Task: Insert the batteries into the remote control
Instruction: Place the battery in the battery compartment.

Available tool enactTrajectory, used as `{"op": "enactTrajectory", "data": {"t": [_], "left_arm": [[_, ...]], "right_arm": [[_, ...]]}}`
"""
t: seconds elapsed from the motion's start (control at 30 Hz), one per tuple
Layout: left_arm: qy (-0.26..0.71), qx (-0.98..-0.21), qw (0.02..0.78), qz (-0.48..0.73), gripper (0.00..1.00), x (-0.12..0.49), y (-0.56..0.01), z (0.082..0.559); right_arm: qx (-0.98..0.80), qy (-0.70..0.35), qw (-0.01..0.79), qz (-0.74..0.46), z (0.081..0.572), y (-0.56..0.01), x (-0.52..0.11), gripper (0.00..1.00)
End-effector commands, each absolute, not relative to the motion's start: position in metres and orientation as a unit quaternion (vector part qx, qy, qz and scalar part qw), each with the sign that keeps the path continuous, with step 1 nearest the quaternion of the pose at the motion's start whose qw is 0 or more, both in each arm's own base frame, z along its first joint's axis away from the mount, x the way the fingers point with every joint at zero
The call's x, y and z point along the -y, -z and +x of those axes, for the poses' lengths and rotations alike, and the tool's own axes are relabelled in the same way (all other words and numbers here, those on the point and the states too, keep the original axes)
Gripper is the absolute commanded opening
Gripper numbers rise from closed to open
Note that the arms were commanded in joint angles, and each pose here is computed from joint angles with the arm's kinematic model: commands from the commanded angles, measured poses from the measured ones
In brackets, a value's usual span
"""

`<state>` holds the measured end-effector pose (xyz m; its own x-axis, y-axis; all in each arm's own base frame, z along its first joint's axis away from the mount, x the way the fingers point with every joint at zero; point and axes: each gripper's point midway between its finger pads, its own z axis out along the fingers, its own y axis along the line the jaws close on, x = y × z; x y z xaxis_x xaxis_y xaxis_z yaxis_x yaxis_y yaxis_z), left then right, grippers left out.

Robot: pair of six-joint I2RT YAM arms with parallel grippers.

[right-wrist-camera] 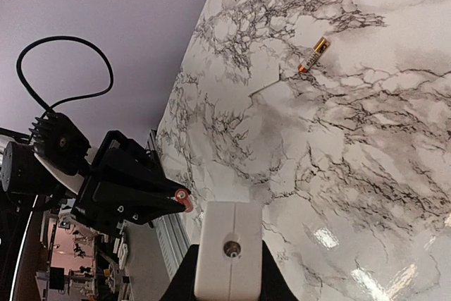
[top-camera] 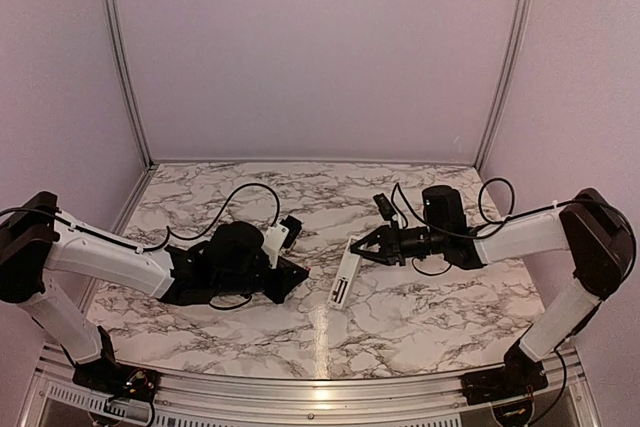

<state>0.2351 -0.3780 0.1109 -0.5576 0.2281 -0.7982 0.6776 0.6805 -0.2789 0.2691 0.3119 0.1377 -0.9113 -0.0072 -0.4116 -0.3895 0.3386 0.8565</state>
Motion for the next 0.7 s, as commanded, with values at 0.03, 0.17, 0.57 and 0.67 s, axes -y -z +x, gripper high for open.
{"op": "enactTrajectory", "data": {"t": [0.03,0.17,0.57,0.67], "left_arm": [[0.374,-0.757,0.472,0.254,0.0,0.394,-0.16,0.226],[0.389,-0.737,0.481,0.272,0.0,0.405,-0.163,0.21],[0.391,-0.715,0.495,0.301,0.0,0.426,-0.161,0.189],[0.374,-0.718,0.499,0.31,0.0,0.428,-0.151,0.189]], "right_arm": [[-0.795,-0.573,0.171,-0.106,0.275,-0.146,-0.329,0.0],[-0.798,-0.571,0.166,-0.1,0.271,-0.143,-0.336,0.0],[-0.793,-0.584,0.149,-0.085,0.268,-0.146,-0.345,0.0],[-0.79,-0.59,0.144,-0.081,0.266,-0.148,-0.346,0.0]]}}
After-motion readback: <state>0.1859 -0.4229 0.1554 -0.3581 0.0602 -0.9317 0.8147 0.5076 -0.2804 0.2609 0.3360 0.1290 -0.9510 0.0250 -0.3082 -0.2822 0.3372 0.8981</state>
